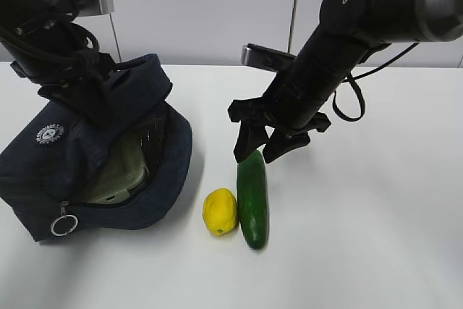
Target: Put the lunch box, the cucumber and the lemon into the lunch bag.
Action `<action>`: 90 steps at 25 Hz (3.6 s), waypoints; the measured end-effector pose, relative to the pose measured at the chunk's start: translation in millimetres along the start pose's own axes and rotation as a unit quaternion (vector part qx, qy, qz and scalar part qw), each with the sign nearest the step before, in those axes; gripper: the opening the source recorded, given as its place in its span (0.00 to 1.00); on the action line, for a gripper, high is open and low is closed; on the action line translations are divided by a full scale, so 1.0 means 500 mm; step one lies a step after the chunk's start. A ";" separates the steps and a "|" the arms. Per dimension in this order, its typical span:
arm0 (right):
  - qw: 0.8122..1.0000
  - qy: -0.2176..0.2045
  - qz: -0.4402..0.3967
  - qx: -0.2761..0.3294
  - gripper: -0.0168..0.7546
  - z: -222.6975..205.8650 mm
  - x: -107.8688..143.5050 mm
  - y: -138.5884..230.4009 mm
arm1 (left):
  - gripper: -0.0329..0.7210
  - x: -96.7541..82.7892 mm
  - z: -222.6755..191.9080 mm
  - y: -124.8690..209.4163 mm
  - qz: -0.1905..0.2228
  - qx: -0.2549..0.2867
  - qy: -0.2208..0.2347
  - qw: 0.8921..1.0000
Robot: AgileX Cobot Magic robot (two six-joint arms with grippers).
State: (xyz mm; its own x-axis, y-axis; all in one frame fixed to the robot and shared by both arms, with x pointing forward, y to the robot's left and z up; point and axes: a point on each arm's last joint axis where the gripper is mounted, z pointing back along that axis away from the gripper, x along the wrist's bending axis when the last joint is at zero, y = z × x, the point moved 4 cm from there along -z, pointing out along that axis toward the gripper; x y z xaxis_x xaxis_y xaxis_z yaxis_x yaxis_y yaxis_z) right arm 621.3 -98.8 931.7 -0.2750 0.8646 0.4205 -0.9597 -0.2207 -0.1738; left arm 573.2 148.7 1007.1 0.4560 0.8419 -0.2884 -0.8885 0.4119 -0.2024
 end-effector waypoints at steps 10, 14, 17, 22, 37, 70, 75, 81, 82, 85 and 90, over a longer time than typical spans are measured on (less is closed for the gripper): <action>0.999 0.026 -0.033 0.009 0.56 -0.055 -0.005 0.002 | 0.05 -0.001 0.000 0.003 -0.004 0.005 0.001 1.000; 0.998 0.051 -0.034 0.006 0.56 -0.054 -0.018 0.001 | 0.05 -0.001 0.000 0.004 -0.007 0.007 0.003 1.000; 0.998 0.055 -0.042 0.001 0.56 -0.054 -0.020 -0.001 | 0.05 -0.002 0.000 0.004 -0.009 0.008 0.004 1.000; 0.997 0.056 -0.059 -0.008 0.56 -0.061 -0.023 -0.006 | 0.05 -0.002 0.000 0.005 -0.010 0.009 0.004 1.000; 0.993 0.051 -0.107 0.005 0.56 -0.133 -0.051 -0.004 | 0.05 -0.003 0.000 0.005 -0.011 0.009 0.005 1.000; 0.984 -0.175 -0.018 -0.020 0.47 0.014 0.072 -0.047 | 0.05 -0.003 0.000 0.006 -0.012 0.012 0.006 1.000; 0.971 -0.238 -0.030 -0.017 0.47 -0.008 0.083 -0.024 | 0.05 -0.005 0.000 0.006 -0.011 0.011 0.009 1.000; 0.960 -0.276 -0.030 -0.035 0.47 -0.008 0.095 -0.027 | 0.05 -0.008 0.000 0.005 -0.008 0.009 0.016 1.000; 0.959 -0.280 -0.032 -0.036 0.47 -0.012 0.098 -0.028 | 0.05 -0.008 0.000 0.005 -0.008 0.009 0.016 1.000; 0.957 -0.286 -0.034 -0.036 0.47 -0.033 0.104 -0.029 | 0.05 -0.009 0.000 0.005 -0.008 0.009 0.017 1.000; 0.949 -0.310 -0.047 -0.042 0.47 -0.071 0.128 -0.032 | 0.05 -0.010 0.000 0.004 -0.007 0.008 0.018 1.000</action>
State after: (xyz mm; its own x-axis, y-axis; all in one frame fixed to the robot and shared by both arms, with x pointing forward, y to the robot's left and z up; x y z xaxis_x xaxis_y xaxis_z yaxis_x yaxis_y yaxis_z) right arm 621.1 -24.0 929.9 -0.1953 0.4410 0.8760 -0.9807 -0.0965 -0.1700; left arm 569.0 145.6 1008.1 0.4701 0.8226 -0.3198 -0.8824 0.4299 -0.1913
